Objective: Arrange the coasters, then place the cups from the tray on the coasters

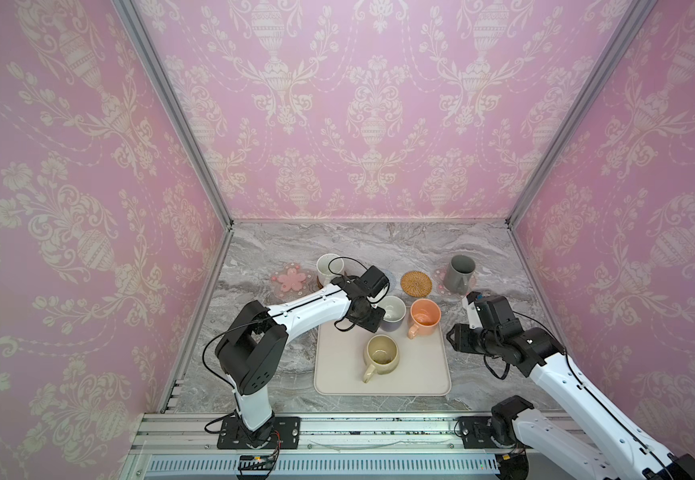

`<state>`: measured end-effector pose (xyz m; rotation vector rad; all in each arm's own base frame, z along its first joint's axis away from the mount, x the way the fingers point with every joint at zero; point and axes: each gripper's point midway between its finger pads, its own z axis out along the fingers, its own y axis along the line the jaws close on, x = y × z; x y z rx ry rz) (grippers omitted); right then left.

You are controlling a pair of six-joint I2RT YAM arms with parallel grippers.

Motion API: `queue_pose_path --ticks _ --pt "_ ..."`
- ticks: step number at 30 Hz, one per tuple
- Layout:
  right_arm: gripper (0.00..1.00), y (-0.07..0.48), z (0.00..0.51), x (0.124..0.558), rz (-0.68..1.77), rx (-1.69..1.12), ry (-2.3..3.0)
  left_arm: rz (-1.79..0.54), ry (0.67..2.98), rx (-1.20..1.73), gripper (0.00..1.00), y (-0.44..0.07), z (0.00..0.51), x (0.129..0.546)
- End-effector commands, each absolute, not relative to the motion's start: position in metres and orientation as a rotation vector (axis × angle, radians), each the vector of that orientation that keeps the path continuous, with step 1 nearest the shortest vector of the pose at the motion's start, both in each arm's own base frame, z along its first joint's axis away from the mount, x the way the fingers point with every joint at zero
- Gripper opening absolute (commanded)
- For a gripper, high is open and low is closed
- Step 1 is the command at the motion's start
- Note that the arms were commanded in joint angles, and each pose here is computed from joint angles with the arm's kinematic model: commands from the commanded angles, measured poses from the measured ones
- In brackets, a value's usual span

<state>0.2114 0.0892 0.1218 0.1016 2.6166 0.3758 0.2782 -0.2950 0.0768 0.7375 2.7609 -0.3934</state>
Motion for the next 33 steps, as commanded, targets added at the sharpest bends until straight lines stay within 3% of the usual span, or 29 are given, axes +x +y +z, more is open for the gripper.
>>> queue_pose_path --ticks 1,21,33 --pt "0.47 0.087 0.12 0.209 0.352 0.117 2.623 -0.436 2.71 0.837 0.45 -0.306 0.077 0.28" --pt "0.47 0.086 0.122 0.209 0.345 0.114 2.612 -0.393 2.676 0.921 0.4 -0.307 0.069 0.284" --pt "0.46 0.086 0.122 0.208 0.344 0.111 2.612 -0.437 2.668 0.934 0.23 -0.313 0.068 0.283"
